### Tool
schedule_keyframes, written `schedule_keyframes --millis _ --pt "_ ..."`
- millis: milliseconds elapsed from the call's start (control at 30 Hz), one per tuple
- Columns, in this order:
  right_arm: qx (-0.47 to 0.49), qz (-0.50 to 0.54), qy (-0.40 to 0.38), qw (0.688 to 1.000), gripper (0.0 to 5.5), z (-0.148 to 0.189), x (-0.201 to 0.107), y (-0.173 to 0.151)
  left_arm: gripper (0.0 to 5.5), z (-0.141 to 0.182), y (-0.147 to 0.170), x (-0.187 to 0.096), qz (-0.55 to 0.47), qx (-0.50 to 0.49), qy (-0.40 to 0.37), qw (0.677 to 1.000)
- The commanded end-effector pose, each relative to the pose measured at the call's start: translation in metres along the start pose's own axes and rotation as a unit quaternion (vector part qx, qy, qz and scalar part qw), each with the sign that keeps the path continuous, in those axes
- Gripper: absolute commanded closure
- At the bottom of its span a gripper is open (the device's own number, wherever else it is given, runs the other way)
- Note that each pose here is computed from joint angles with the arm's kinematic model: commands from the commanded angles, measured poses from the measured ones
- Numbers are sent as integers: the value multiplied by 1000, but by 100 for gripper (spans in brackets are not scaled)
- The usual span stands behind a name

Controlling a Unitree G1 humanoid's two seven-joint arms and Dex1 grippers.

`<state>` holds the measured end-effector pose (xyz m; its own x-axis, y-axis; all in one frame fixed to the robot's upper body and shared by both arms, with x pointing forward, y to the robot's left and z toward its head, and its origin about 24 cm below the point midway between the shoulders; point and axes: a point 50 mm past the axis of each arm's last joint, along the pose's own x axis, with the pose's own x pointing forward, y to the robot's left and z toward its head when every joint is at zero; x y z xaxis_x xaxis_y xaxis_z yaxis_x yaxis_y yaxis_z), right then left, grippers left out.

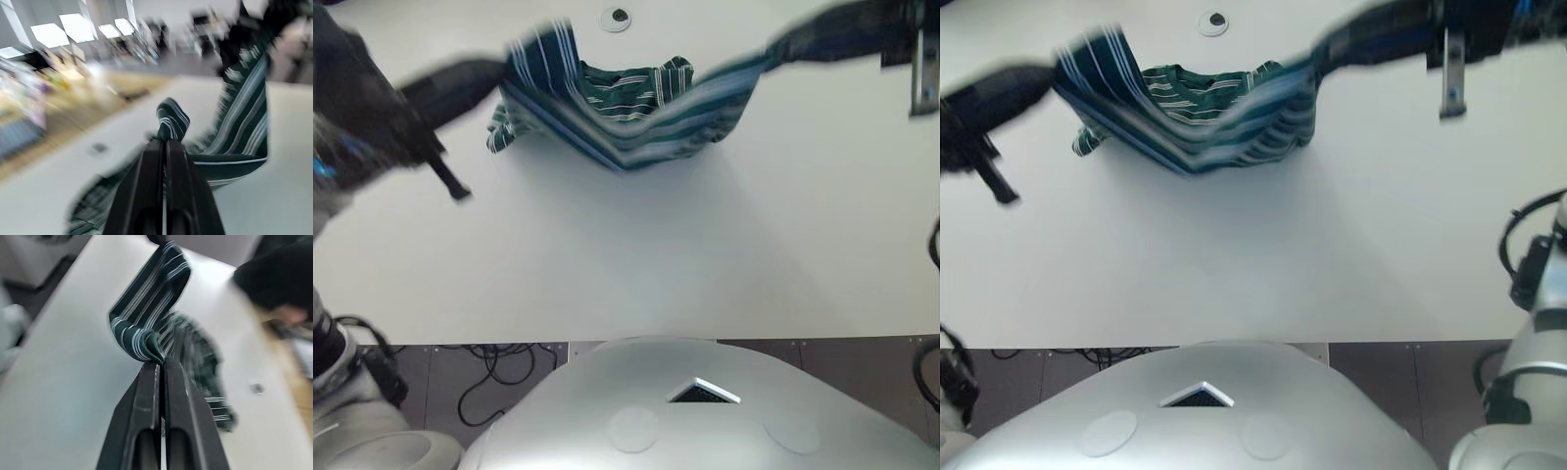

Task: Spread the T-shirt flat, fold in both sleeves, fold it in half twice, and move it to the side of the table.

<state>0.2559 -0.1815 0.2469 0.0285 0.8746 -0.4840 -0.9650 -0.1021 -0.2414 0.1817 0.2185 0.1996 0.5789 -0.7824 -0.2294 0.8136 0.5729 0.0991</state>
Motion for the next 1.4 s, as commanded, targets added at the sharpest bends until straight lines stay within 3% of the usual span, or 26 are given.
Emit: schedule_keyframes --millis 33,300,400,633,700,833,933,1000,1100,1200,1300,1400 --pt "30 84 51 995 550 -18 15 32 549 -24 -27 -7 -65 -16 105 992" --pt "75 199 172 962 550 -80 45 104 549 -89 -59 -28 -135 -52 275 951" --pt "98 189 172 962 550 -99 60 124 529 -116 -68 -36 -153 -51 327 931" --pt "129 141 152 970 451 -104 69 135 430 -128 -64 -43 -159 -50 344 924" --pt "145 146 142 968 451 -97 64 138 430 -123 -49 -47 -130 -48 331 933" --pt "186 104 62 975 451 -70 43 110 430 -89 -9 -48 -42 -72 208 975" --pt "204 -22 -58 977 451 -50 25 53 430 -67 18 -36 25 -105 75 991" --pt "235 -127 -120 956 469 -49 25 15 449 -73 26 -13 58 -115 64 990" --pt "276 -222 -106 929 520 -71 50 -11 490 -91 31 24 120 -106 89 983" --pt "295 -262 -44 918 550 -100 84 -14 536 -100 30 53 149 -75 109 980" --pt "283 -263 34 922 550 -129 103 -1 549 -113 33 68 182 -41 148 971" --pt "278 -268 50 921 550 -139 101 3 549 -120 39 73 210 -26 165 963"
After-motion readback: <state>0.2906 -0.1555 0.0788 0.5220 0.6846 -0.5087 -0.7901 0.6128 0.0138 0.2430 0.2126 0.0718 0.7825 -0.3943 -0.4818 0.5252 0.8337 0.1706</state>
